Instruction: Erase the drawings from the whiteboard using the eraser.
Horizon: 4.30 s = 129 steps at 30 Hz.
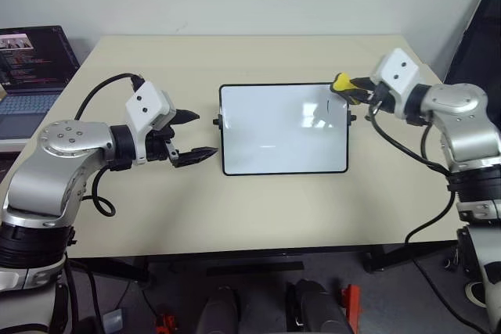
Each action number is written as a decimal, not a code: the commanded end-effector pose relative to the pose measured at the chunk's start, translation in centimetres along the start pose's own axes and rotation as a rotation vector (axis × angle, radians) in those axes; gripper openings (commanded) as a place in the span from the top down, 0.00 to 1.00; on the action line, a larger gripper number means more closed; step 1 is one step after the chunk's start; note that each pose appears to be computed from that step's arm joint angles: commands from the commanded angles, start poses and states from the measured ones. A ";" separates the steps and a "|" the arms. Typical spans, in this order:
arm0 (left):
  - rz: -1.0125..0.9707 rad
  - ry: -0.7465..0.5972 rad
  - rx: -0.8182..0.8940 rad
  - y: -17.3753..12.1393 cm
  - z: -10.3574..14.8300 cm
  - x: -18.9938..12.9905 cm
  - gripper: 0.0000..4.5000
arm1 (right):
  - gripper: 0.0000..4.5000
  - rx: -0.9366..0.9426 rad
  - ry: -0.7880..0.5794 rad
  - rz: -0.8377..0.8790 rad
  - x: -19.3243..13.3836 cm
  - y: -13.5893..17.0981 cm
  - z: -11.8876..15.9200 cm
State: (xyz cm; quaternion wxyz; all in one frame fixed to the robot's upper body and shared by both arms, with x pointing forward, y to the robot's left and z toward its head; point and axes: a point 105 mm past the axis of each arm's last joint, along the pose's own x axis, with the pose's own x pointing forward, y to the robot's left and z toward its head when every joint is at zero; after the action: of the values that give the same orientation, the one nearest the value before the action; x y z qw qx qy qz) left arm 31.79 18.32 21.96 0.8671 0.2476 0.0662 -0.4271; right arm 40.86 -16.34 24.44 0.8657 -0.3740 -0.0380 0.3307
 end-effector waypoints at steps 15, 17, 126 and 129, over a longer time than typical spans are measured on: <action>0.026 -0.013 0.033 -0.2 0.7 -0.6 0.00 | 0.94 -0.043 0.133 0.053 3.6 2.2 -4.3; 0.026 -0.013 0.034 -0.2 0.7 -0.6 0.00 | 0.94 -0.050 0.171 0.101 3.6 3.6 -5.6; 0.032 0.021 -0.005 -0.3 -1.0 -1.6 0.00 | 0.77 0.157 0.311 0.044 -8.6 0.0 -4.6; -0.033 0.003 -0.004 -1.5 -0.7 -0.5 0.00 | 0.77 0.310 0.362 -0.019 -8.5 -0.8 -7.0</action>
State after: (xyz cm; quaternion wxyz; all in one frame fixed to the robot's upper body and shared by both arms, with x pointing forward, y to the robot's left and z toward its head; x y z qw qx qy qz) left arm 30.77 19.40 19.95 0.8709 0.2328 0.0957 -0.4222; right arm 36.43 -25.40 20.30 0.8925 -0.3085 0.1769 0.2775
